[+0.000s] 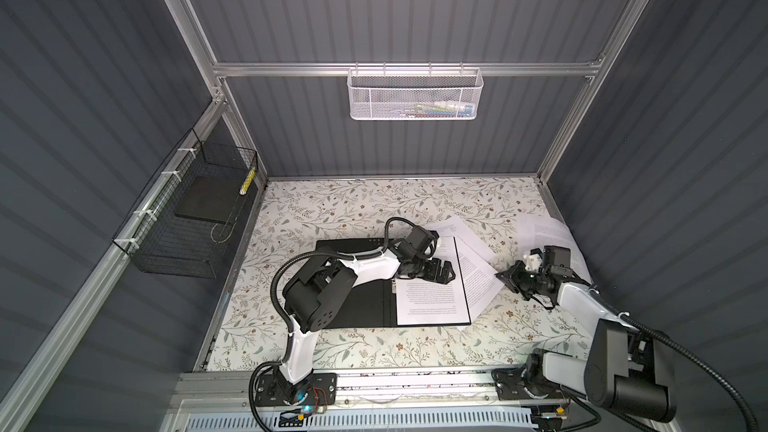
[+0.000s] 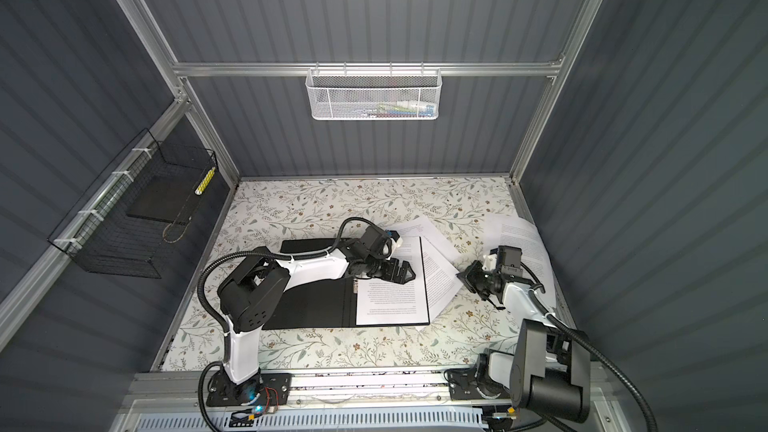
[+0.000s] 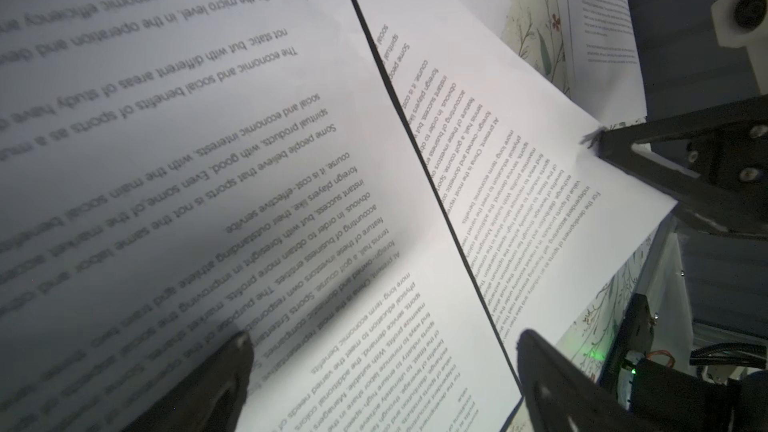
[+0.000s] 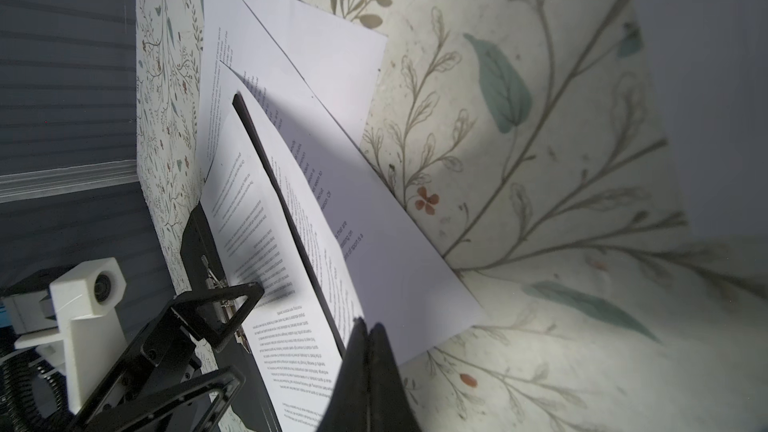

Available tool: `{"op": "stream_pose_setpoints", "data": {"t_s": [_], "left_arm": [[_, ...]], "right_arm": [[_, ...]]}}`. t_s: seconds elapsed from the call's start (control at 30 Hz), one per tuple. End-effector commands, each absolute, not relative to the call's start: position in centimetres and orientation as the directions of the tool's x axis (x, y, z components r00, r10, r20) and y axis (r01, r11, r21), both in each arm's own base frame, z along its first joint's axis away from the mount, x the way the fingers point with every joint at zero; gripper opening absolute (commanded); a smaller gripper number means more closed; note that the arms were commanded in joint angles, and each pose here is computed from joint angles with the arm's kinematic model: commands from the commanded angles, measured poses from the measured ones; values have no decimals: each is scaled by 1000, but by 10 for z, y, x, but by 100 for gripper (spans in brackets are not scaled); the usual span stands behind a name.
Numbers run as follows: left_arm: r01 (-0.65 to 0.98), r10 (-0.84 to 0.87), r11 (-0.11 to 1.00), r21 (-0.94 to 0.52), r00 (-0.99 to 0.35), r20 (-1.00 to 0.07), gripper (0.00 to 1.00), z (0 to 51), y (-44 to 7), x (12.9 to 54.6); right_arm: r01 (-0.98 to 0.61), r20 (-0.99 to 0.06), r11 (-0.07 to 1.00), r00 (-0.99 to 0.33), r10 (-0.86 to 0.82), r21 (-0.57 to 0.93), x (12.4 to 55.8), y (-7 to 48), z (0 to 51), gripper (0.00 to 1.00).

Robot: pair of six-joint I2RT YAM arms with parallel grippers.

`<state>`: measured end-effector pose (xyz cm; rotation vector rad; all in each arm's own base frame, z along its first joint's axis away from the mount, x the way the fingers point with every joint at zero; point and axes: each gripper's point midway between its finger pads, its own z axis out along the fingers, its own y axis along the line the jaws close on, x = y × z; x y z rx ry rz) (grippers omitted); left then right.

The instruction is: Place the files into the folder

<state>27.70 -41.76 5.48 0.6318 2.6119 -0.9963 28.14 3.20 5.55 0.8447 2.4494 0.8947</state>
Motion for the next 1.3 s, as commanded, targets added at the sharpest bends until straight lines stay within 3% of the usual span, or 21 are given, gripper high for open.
{"op": "stream_pose_setpoints", "data": {"t_s": [0.0, 0.27, 0.53, 0.93, 1.1, 1.27], "left_arm": [[480, 309, 647, -592, -875, -372, 100, 71, -421, 268], [539, 278, 582, -610, -836, -474, 100, 131, -438, 282], [554, 243, 706, -442, -775, -583, 100, 164, -392, 301], [212, -9, 878, -430, -889, -458, 100, 108, -220, 323], [168, -12, 923, -345, -886, -463, 100, 94, -191, 313], [171, -27, 915, -365, -877, -479, 100, 92, -189, 306]], "right_arm": [[402, -141, 602, -741, 656, 690, 280, 34, 54, 0], [389, -154, 597, -735, 661, 702, 284, 34, 60, 0], [334, -217, 610, -726, 653, 718, 289, 34, 84, 0], [172, -411, 658, -658, 631, 734, 299, 38, 186, 0], [71, -494, 695, -652, 575, 716, 304, 56, 236, 0], [-43, -553, 703, -651, 519, 710, 315, 89, 280, 0]]}}
